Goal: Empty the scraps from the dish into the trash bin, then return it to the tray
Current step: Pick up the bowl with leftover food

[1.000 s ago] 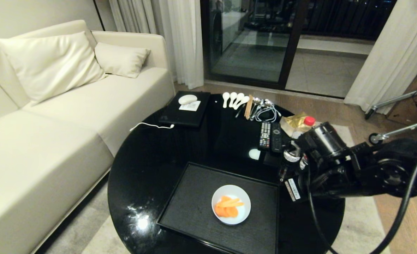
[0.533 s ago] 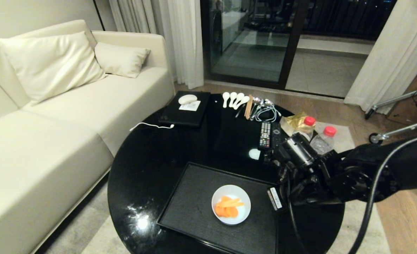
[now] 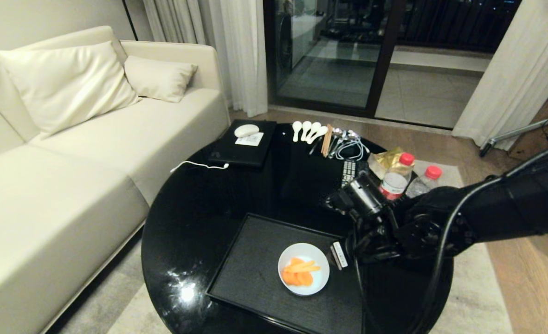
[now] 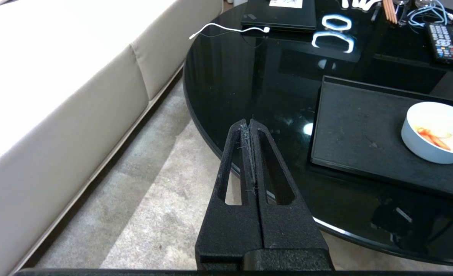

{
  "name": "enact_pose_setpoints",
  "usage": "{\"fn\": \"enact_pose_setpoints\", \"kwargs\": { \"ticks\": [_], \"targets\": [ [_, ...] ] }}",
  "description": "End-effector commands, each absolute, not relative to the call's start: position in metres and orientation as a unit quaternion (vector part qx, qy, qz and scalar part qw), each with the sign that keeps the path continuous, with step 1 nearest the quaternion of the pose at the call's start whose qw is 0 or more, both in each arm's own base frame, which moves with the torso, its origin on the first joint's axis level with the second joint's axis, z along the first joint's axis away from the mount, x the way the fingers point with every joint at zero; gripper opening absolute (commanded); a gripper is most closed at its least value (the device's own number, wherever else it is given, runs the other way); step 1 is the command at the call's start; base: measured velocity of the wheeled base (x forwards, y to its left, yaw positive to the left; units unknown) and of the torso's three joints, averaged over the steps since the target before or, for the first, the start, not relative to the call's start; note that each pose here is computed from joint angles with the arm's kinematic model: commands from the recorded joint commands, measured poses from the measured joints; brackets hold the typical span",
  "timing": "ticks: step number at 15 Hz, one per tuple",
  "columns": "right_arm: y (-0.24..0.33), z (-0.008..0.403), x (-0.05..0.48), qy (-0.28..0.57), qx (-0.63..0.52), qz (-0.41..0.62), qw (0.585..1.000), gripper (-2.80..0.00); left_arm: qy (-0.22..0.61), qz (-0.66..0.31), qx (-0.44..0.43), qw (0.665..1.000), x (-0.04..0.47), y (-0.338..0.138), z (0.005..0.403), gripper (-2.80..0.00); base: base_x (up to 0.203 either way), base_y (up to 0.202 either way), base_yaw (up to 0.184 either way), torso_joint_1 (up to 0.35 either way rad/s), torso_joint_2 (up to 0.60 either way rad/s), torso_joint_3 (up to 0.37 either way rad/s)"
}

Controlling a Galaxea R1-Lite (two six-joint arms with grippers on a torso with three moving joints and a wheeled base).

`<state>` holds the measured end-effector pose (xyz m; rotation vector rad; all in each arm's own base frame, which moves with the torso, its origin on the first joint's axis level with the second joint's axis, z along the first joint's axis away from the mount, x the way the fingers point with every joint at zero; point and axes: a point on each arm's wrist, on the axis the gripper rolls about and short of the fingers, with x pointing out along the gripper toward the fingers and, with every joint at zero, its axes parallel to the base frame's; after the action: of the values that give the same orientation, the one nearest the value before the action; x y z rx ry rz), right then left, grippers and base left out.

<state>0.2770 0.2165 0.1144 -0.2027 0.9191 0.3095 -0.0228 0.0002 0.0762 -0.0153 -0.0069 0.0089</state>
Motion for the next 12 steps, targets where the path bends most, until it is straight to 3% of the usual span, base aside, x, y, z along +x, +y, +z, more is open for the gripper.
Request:
{"fn": "enact_pose_setpoints", "kwargs": {
  "ticks": [1, 12],
  "targets": [
    [0.226, 0.101, 0.282, 0.450, -0.109, 0.147, 0.874, 0.00, -0.004, 0.005, -0.008, 1.000, -0.023, 0.000, 0.076, -2.80, 0.000, 0.000, 0.000, 0.000, 0.00, 0.000],
    [0.251, 0.065, 0.312, 0.451, -0.137, 0.114, 0.875, 0.00, -0.004, 0.005, -0.008, 1.000, -0.023, 0.000, 0.076, -2.80, 0.000, 0.000, 0.000, 0.000, 0.00, 0.000]
  ]
}}
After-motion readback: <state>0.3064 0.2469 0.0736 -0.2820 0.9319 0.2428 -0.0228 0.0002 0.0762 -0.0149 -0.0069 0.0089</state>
